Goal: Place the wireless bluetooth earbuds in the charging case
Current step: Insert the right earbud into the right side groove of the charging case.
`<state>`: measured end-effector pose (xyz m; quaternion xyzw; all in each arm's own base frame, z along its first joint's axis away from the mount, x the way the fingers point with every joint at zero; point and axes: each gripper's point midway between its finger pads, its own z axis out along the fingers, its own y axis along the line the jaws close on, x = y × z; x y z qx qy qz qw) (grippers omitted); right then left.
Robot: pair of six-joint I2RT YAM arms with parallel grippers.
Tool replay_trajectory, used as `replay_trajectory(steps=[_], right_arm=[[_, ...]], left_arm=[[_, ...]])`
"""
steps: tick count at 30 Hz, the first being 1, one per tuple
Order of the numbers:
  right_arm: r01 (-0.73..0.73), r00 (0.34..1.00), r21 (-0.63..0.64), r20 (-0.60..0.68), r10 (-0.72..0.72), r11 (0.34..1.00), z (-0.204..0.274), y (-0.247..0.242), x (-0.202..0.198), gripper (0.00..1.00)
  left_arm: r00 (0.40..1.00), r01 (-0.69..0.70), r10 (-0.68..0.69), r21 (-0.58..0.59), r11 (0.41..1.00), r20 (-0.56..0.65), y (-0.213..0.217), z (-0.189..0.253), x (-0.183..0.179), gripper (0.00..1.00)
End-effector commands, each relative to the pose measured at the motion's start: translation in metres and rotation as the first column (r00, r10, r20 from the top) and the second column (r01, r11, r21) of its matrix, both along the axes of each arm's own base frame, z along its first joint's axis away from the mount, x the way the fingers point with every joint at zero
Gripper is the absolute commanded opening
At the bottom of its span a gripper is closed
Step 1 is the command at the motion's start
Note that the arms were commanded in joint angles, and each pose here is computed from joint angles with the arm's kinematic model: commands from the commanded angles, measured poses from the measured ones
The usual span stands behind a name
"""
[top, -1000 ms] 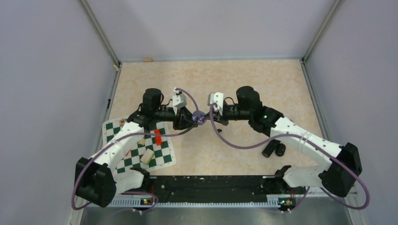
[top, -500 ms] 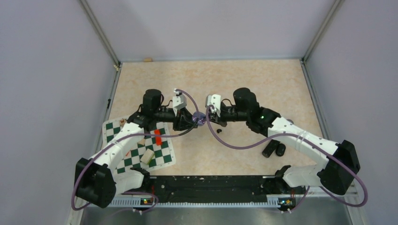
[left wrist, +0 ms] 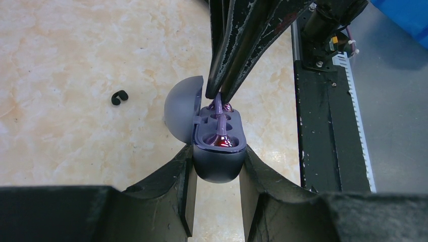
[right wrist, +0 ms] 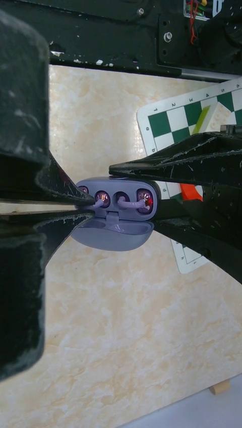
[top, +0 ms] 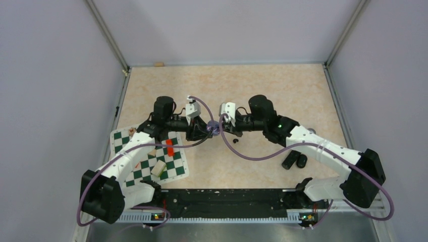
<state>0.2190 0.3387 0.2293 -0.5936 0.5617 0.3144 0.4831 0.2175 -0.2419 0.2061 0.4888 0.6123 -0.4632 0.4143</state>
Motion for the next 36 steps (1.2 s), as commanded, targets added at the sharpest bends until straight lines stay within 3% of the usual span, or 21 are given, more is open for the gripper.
replay_trajectory(steps=[1, 5, 10, 16, 20, 25, 36], right_arm=[[-0.027, 1.000, 0.017, 0.015, 0.026, 0.999, 0.011, 0.007, -0.005, 0.09], [-0.024, 0.999, 0.032, 0.026, 0.023, 0.999, 0.021, 0.005, -0.006, 0.26], [-0.015, 0.998, 0.064, 0.057, 0.012, 0.998, 0.043, -0.001, -0.009, 0.36], [0.014, 0.993, 0.140, 0.117, -0.031, 0.990, 0.085, -0.018, -0.011, 0.39], [0.124, 0.975, 0.203, 0.154, -0.157, 0.971, 0.096, -0.038, 0.009, 0.43], [0.266, 0.940, 0.237, 0.150, -0.306, 0.934, 0.080, -0.050, 0.042, 0.53], [0.282, 0.950, 0.184, 0.086, -0.301, 0.942, 0.037, -0.038, 0.055, 0.55]], left_arm=[[0.997, 0.031, -0.028, -0.041, 0.999, 0.076, -0.003, 0.018, -0.003, 0.00], [0.997, 0.029, -0.026, -0.041, 0.999, 0.078, -0.002, 0.019, -0.003, 0.00], [0.997, 0.029, -0.025, -0.040, 0.999, 0.079, -0.003, 0.018, -0.003, 0.00], [0.997, 0.029, -0.026, -0.040, 0.999, 0.079, -0.002, 0.018, -0.003, 0.00], [0.996, 0.038, -0.035, -0.044, 0.998, 0.080, -0.003, 0.019, -0.004, 0.00], [0.995, 0.062, -0.058, -0.056, 0.996, 0.080, -0.003, 0.021, -0.009, 0.00], [0.975, 0.214, -0.206, -0.095, 0.972, 0.081, -0.001, 0.020, -0.040, 0.00]])
